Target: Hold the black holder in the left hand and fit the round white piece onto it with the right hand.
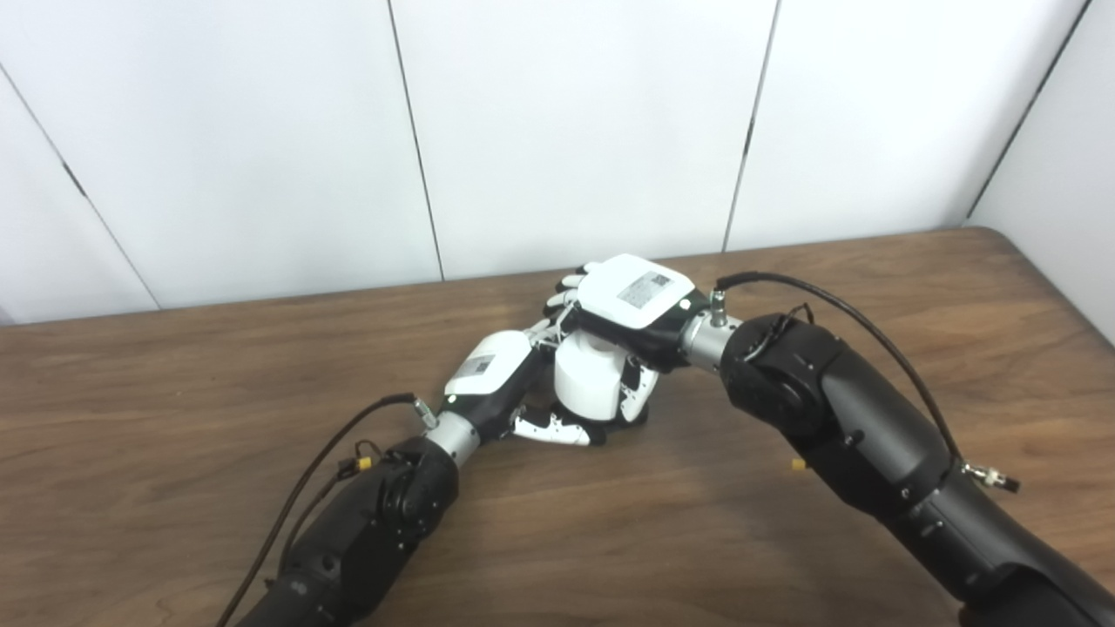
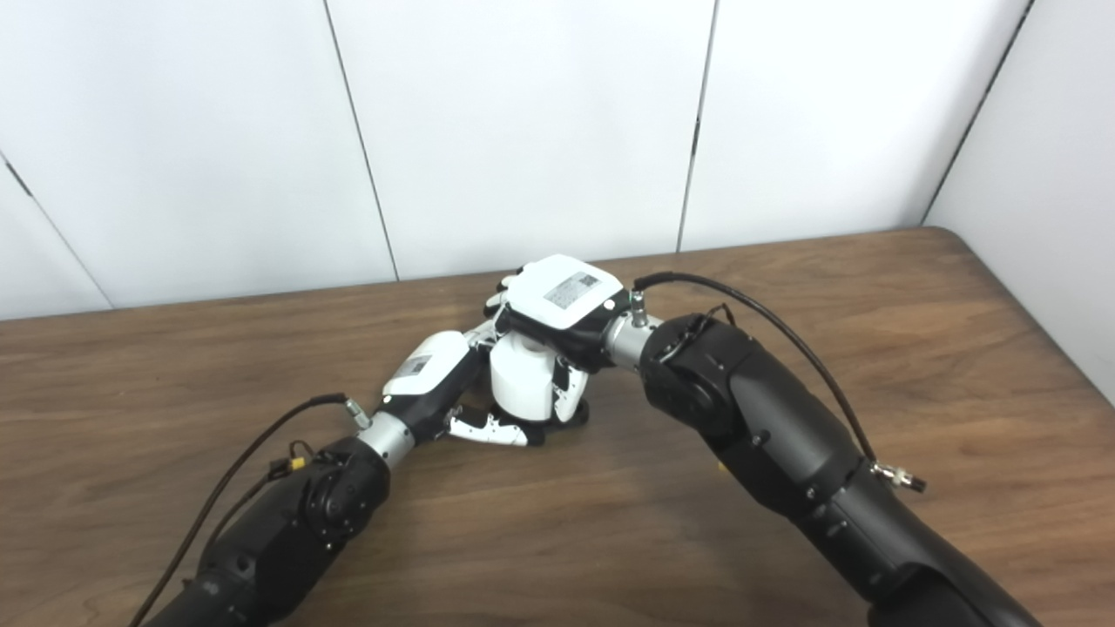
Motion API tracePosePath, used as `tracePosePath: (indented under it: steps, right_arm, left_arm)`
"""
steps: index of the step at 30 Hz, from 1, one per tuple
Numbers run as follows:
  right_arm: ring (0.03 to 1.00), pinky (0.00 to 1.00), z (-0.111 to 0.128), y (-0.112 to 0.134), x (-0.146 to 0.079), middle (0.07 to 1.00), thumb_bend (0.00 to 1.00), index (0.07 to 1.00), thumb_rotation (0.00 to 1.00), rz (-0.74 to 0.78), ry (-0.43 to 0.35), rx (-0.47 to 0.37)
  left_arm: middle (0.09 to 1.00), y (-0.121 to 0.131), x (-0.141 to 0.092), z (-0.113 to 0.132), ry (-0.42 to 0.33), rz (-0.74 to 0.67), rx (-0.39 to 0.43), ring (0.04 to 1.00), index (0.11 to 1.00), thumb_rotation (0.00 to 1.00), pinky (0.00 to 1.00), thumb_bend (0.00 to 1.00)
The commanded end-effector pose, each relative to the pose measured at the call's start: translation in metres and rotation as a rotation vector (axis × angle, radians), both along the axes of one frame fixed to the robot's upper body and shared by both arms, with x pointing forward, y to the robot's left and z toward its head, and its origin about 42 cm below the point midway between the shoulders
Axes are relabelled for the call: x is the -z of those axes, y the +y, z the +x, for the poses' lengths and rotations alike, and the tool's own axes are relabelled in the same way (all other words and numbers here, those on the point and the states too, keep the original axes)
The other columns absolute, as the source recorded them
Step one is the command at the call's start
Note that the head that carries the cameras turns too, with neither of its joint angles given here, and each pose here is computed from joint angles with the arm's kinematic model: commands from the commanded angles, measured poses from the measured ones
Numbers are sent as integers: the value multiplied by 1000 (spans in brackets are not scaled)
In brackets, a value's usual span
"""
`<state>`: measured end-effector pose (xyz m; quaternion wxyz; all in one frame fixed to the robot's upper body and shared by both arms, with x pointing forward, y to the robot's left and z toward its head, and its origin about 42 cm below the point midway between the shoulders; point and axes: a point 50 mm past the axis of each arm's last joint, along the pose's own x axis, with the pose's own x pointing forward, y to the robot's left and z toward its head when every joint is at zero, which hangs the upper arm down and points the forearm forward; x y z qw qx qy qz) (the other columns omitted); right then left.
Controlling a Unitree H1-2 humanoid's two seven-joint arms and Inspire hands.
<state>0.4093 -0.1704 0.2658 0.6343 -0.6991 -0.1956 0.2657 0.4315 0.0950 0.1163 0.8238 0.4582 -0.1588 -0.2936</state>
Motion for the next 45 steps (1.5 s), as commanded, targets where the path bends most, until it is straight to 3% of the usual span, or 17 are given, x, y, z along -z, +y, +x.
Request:
tracePosePath:
  steps: [1,6,7,10,12,16,45]
  right_arm:
    - [924,955,5,4,1,857,522,484,145,-24,-1,-21]
    - [942,991,3,6,2,878,523,489,146,-22,43,13]
    - [952,997,2,7,1,905,706,629,193,-27,56,28]
    - [978,997,0,7,-1,986,917,938,252,-38,81,60]
    - [984,960,-1,7,-3,997,980,984,276,-36,90,78]
    - [997,920,-1,7,-8,1000,1000,1000,272,-24,81,99]
    - [1000,970,2,3,-24,1000,1000,1000,285,-39,68,117]
  left_arm:
    - [932,14,61,-34,233,202,27,980,482,64,929,525]
    - [937,17,61,-33,233,212,26,974,482,65,920,525]
    - [938,17,61,-33,237,210,22,974,482,66,927,525]
    - [939,19,61,-32,241,212,17,978,482,64,936,525]
    - [941,19,61,-32,240,215,17,978,482,64,929,525]
    - [942,19,61,-33,237,214,21,974,483,65,935,525]
    - [943,18,61,-32,241,213,26,971,482,64,942,525]
